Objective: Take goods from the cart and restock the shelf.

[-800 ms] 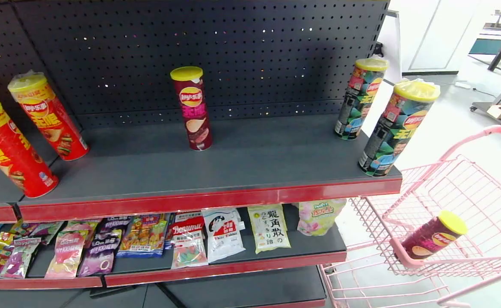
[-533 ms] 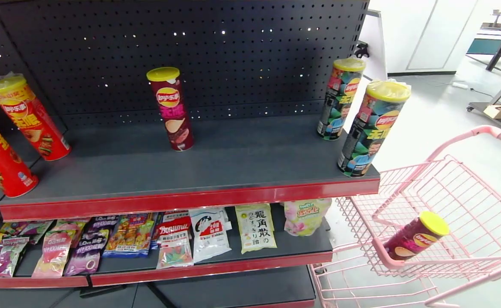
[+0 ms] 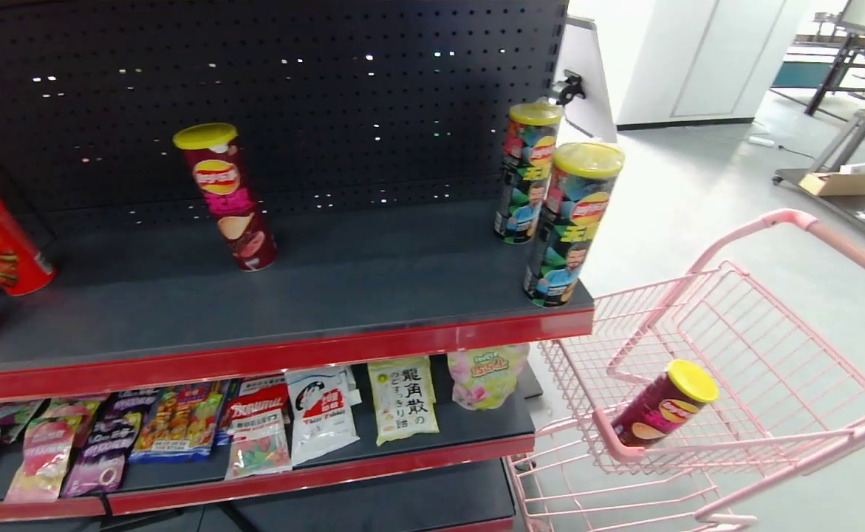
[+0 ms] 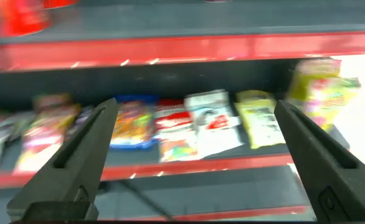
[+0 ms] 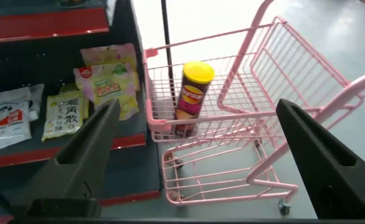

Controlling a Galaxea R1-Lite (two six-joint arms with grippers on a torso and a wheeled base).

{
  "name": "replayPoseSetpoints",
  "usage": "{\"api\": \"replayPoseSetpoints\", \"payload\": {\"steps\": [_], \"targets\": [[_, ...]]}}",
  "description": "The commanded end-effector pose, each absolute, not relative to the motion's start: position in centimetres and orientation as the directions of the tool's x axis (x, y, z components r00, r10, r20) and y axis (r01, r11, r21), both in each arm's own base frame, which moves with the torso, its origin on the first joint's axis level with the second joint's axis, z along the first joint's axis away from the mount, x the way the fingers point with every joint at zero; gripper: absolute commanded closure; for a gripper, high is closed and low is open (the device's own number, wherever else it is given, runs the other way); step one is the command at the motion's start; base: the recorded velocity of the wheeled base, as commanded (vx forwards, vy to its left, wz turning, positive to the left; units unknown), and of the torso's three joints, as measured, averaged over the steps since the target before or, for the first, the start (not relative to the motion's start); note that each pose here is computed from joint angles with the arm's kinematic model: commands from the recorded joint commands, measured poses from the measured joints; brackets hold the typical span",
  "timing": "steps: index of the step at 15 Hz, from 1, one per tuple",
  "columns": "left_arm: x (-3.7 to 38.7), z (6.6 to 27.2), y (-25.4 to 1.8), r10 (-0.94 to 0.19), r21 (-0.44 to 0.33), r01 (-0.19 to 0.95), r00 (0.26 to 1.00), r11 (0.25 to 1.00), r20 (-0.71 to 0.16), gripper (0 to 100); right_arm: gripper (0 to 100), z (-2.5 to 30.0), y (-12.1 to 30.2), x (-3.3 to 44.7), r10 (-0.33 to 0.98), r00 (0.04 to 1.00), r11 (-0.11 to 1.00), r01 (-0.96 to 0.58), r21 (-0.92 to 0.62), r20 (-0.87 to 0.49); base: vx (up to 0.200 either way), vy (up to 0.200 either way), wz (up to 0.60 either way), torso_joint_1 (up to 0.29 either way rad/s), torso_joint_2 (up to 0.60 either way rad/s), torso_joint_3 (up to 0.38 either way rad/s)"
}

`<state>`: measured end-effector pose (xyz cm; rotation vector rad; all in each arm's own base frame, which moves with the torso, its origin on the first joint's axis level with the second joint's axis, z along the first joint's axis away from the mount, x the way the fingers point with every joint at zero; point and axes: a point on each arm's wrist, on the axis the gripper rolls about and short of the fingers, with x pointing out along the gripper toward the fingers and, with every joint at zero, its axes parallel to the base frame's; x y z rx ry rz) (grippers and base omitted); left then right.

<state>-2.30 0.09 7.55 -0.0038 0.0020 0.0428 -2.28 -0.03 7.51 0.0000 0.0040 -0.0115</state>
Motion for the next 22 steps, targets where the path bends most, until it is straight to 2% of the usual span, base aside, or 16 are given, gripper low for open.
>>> {"api": "replayPoseSetpoints", "payload": {"steps": [1, 7, 13, 22], "targets": [[-2.29, 7.54, 0.09, 0.044, -0.004, -0.044, 0.999, 0.999, -0.003, 0, 0, 7.52, -0.03, -2.28, -0.011, 1.000, 1.000, 0.011, 0.000, -0.003, 0.000, 0.000, -0.60, 0.012, 0.01, 0.002], [-2.29, 7.54, 0.09, 0.041, -0.004, -0.041, 0.999, 0.999, -0.003, 0, 0, 7.52, -0.03, -2.28, -0.011, 1.000, 1.000, 0.011, 0.001, -0.003, 0.000, 0.000, -0.60, 0.003, 0.00, 0.003], [-2.29, 7.54, 0.09, 0.043, -0.004, -0.043, 0.999, 0.999, -0.003, 0, 0, 7.52, -0.03, -2.27, -0.011, 1.000, 1.000, 0.011, 0.000, -0.005, 0.000, 0.000, 0.00, 0.000, 0.00, 0.000], [-2.29, 7.54, 0.09, 0.044, -0.004, -0.044, 0.999, 0.999, -0.003, 0, 0, 7.52, -0.03, -2.28, -0.011, 1.000, 1.000, 0.011, 0.001, -0.003, 0.000, 0.000, 0.00, -0.137, 0.35, 0.206]]}}
